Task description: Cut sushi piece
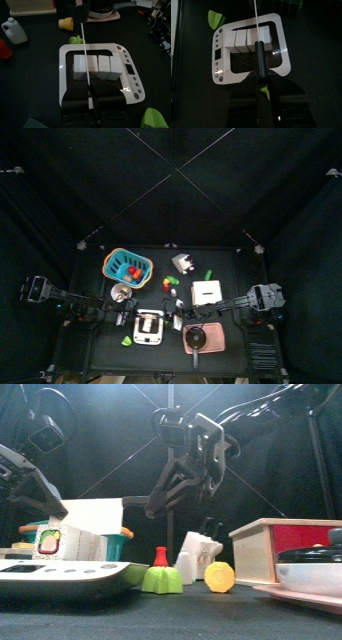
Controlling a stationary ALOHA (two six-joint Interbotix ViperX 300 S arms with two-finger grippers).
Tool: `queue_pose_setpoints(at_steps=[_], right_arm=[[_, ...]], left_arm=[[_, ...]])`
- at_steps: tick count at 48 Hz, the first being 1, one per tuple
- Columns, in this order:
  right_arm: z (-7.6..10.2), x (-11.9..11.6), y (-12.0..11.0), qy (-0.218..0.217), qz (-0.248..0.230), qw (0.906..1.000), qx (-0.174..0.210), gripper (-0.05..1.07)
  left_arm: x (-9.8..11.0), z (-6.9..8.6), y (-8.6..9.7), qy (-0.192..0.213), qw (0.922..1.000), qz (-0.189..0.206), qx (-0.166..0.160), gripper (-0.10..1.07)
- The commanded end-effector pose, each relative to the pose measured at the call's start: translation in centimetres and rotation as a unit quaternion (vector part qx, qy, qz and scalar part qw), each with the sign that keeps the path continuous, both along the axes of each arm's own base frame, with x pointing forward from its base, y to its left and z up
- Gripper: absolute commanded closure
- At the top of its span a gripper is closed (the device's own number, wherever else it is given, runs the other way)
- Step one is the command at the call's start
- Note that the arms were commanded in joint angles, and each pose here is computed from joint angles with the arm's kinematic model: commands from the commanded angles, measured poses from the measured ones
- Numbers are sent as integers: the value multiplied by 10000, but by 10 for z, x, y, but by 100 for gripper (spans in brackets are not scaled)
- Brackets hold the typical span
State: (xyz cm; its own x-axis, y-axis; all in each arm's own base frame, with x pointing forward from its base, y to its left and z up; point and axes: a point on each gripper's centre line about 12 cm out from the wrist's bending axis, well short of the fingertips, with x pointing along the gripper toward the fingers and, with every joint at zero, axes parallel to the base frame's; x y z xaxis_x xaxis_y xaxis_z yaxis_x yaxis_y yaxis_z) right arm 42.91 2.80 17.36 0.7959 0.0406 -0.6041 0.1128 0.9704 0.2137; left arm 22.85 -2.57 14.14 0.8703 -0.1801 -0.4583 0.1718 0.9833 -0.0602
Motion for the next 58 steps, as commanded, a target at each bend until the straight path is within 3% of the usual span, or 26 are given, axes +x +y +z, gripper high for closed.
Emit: queue_pose_setpoints(at_steps=[1, 23, 47, 58], right_arm=[[12, 3, 1, -173, 7, 9998, 30, 70], [8, 4, 1, -119, -5, 9999, 37, 70], [0, 6, 2, -32, -17, 10000, 64, 70], [-4, 6, 3, 21, -12, 10000, 58, 70]], left_arm=[[5, 6, -1, -106, 9999, -21, -13, 72], [4, 3, -1, -53, 10000, -17, -7, 72], [7, -19, 0, 431, 9990, 115, -83, 72], [11, -21, 0, 499, 9987, 116, -79, 72]])
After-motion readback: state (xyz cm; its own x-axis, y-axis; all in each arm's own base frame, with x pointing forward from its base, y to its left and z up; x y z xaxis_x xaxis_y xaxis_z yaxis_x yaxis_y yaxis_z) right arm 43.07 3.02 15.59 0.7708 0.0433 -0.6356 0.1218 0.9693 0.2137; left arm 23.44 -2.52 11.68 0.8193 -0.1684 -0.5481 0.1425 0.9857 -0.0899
